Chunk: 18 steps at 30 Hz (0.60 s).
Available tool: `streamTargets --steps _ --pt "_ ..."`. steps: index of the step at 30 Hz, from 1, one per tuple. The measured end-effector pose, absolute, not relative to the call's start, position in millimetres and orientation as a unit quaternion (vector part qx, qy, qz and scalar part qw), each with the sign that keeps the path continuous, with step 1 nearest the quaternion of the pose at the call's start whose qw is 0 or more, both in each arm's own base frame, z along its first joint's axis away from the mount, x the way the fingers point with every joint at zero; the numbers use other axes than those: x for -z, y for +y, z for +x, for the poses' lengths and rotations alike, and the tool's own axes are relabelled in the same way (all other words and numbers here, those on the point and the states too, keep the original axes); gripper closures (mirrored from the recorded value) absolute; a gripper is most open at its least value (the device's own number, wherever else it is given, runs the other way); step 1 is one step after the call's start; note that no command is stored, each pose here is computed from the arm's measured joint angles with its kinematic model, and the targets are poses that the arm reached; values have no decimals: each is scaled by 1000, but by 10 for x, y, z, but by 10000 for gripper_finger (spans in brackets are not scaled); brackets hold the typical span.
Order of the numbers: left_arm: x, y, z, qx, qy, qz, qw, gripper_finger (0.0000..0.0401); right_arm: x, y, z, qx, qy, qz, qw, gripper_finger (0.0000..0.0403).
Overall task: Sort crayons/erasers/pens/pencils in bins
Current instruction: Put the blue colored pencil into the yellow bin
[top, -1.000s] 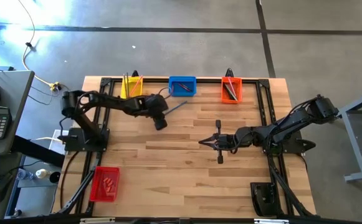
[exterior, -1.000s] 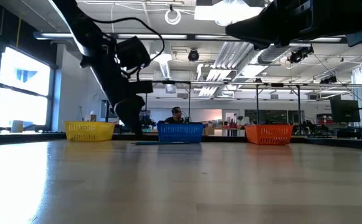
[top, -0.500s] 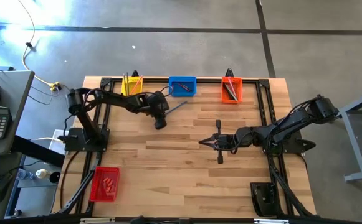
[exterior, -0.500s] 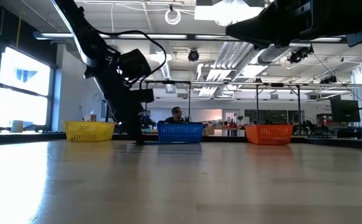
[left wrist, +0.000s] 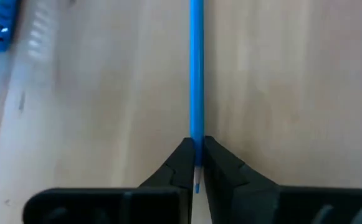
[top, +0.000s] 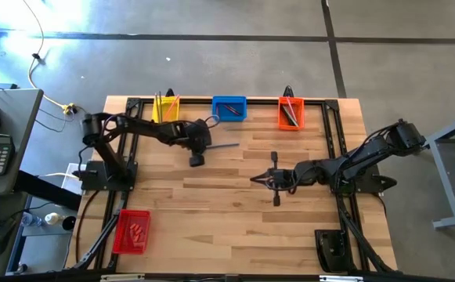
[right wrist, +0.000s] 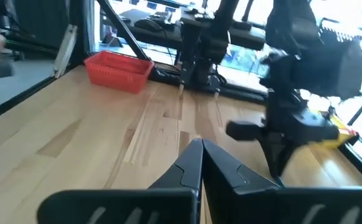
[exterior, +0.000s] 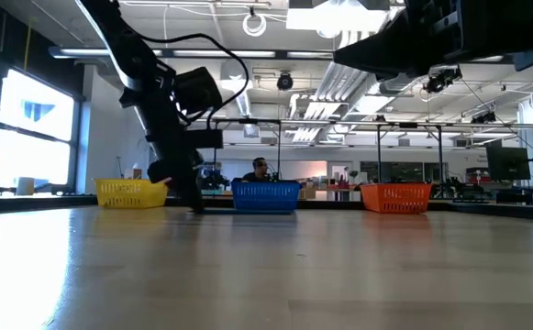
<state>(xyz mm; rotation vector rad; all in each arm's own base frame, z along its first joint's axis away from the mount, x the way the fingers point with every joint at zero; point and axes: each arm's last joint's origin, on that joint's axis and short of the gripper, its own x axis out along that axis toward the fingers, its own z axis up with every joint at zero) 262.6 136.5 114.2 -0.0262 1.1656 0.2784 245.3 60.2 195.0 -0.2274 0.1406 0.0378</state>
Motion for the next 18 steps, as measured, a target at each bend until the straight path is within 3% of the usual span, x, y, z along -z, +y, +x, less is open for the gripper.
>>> streamTargets --steps 8,18 --pt "-1265 1071 2672 -88 549 20 831 399 -1808 469 2442 47 145 -54 987 386" --pt "-1307 625 2856 -33 522 65 850 400 -1624 282 2491 38 211 30 976 269"
